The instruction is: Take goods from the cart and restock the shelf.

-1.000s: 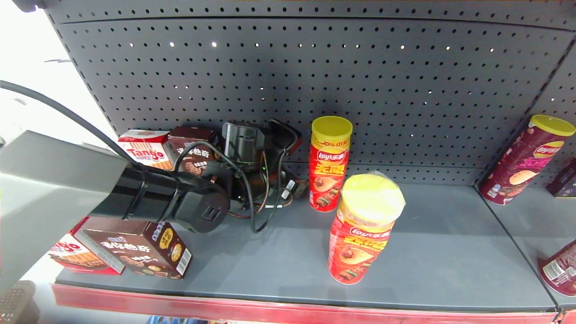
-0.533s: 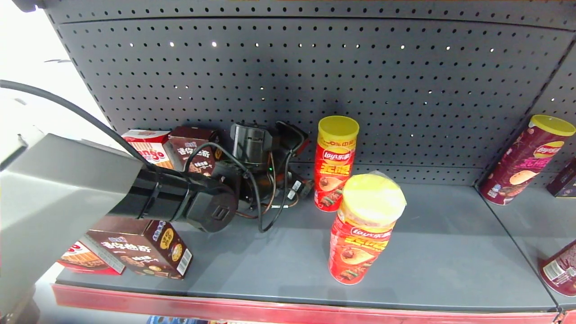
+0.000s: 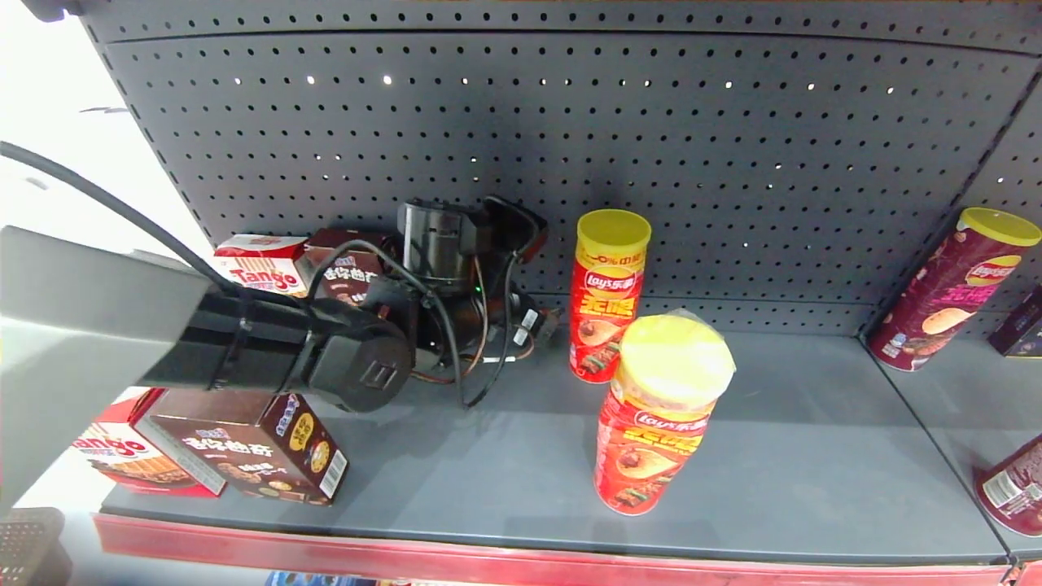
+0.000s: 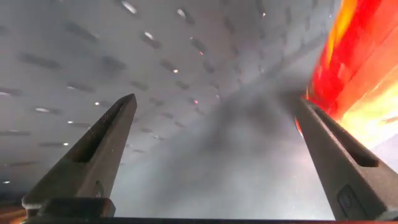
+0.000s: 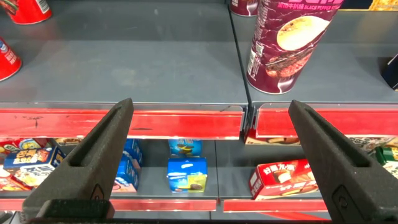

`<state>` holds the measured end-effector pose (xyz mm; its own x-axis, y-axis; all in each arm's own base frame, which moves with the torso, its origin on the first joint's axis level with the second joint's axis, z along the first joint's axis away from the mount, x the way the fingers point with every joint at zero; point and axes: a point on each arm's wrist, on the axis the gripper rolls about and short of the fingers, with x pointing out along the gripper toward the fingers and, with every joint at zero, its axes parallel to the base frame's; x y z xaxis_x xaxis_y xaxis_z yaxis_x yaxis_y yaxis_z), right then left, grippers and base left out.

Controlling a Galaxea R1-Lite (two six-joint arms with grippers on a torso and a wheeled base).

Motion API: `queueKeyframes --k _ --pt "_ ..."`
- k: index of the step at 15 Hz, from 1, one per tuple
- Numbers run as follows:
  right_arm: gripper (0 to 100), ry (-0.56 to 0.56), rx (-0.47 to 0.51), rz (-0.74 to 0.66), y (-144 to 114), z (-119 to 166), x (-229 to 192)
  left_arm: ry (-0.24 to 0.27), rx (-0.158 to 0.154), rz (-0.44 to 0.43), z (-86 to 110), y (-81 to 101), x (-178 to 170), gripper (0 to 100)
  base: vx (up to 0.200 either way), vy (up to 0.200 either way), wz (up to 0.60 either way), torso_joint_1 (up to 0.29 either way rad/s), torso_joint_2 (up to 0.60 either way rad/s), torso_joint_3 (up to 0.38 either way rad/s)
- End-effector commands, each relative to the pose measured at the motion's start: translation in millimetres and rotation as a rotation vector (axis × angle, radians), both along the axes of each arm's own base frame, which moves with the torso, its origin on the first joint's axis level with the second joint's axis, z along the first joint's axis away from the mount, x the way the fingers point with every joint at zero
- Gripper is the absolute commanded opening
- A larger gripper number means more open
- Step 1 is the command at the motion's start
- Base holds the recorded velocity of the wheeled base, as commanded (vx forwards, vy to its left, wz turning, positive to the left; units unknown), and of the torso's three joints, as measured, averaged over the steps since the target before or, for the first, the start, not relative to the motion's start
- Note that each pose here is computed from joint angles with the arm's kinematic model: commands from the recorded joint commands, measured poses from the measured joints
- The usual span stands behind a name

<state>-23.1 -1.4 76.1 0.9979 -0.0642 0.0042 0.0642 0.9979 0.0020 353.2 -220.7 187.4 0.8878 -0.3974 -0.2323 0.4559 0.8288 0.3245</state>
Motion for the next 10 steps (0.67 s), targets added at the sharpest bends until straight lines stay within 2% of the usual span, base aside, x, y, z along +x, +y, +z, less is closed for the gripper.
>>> queueKeyframes --k 1,2,3,5,7,8,10 --pt "100 0.001 0.0 0.0 0 0 0 -0.098 -0.062 0.008 50.4 19.4 -26 100 0.0 0.0 0.0 0.0 0.0 0.0" --pt "100 0.001 0.0 0.0 0 0 0 -0.11 -0.072 0.007 58.0 23.9 -34 100 0.0 0.0 0.0 0.0 0.0 0.0" --pt "100 0.001 0.0 0.0 0 0 0 -0.133 -0.117 0.004 75.3 33.6 -53 100 0.0 0.0 0.0 0.0 0.0 0.0" --pt "100 0.001 0.0 0.0 0 0 0 -0.151 -0.189 0.018 93.2 50.0 -76 100 0.0 0.0 0.0 0.0 0.0 0.0" --pt "100 0.001 0.0 0.0 0 0 0 -0.163 -0.208 0.015 101.2 69.4 -107 100 0.0 0.0 0.0 0.0 0.0 0.0" --pt "100 0.001 0.0 0.0 0 0 0 -0.183 -0.256 0.013 109.6 88.5 -139 100 0.0 0.0 0.0 0.0 0.0 0.0" --pt "100 0.001 0.0 0.0 0 0 0 -0.224 -0.302 0.003 114.5 116.0 -185 100 0.0 0.0 0.0 0.0 0.0 0.0"
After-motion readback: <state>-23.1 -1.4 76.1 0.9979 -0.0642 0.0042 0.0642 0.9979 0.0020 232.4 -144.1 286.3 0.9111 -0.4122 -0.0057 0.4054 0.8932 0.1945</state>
